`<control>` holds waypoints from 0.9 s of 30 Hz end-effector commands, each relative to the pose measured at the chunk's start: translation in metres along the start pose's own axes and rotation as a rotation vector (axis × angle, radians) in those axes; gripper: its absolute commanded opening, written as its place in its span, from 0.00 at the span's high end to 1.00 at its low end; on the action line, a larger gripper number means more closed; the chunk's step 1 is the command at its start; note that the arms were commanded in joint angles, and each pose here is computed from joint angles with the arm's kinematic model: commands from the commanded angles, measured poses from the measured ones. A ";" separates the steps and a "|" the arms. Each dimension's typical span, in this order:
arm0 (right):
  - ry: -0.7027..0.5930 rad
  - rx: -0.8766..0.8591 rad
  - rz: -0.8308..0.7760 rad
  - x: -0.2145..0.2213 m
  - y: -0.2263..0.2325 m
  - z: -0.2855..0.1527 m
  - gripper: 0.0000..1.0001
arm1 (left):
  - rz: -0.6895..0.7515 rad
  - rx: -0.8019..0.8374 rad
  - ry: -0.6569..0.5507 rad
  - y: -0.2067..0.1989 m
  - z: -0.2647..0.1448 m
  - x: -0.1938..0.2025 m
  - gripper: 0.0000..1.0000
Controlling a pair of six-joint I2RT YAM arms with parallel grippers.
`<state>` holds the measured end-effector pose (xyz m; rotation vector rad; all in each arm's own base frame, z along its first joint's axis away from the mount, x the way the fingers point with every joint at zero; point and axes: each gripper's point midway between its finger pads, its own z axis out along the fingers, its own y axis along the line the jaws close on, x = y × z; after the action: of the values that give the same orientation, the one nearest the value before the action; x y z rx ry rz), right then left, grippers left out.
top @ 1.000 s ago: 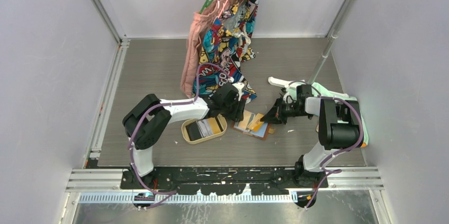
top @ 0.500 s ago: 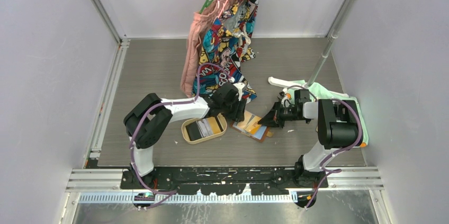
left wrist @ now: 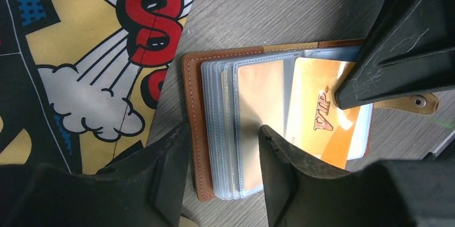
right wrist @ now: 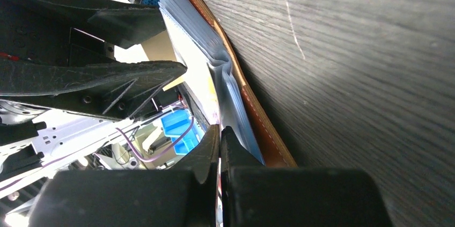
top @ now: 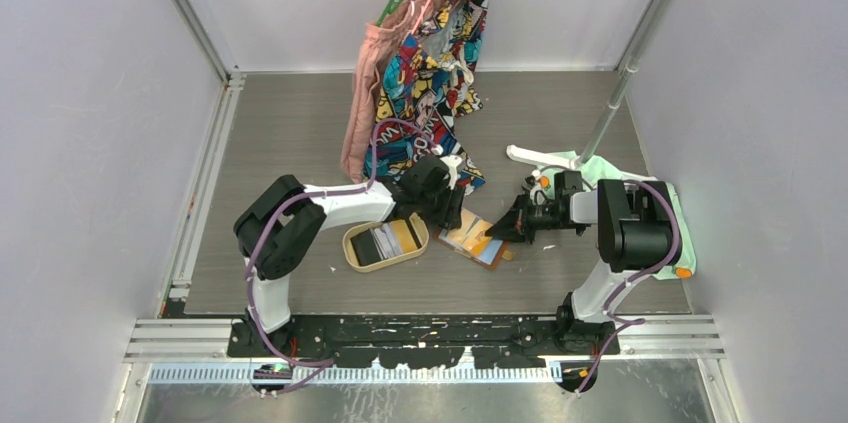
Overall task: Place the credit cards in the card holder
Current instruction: Insert the credit card into the card holder.
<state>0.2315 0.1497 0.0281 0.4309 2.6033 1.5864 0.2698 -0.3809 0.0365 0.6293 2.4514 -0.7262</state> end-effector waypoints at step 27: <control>0.076 0.052 -0.037 -0.021 0.004 0.024 0.90 | 0.009 0.049 -0.049 -0.017 -0.019 -0.028 0.42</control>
<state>0.2491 0.1661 0.0280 0.3718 2.6589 1.6654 0.2718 -0.3835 0.0365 0.6326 2.4569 -0.7625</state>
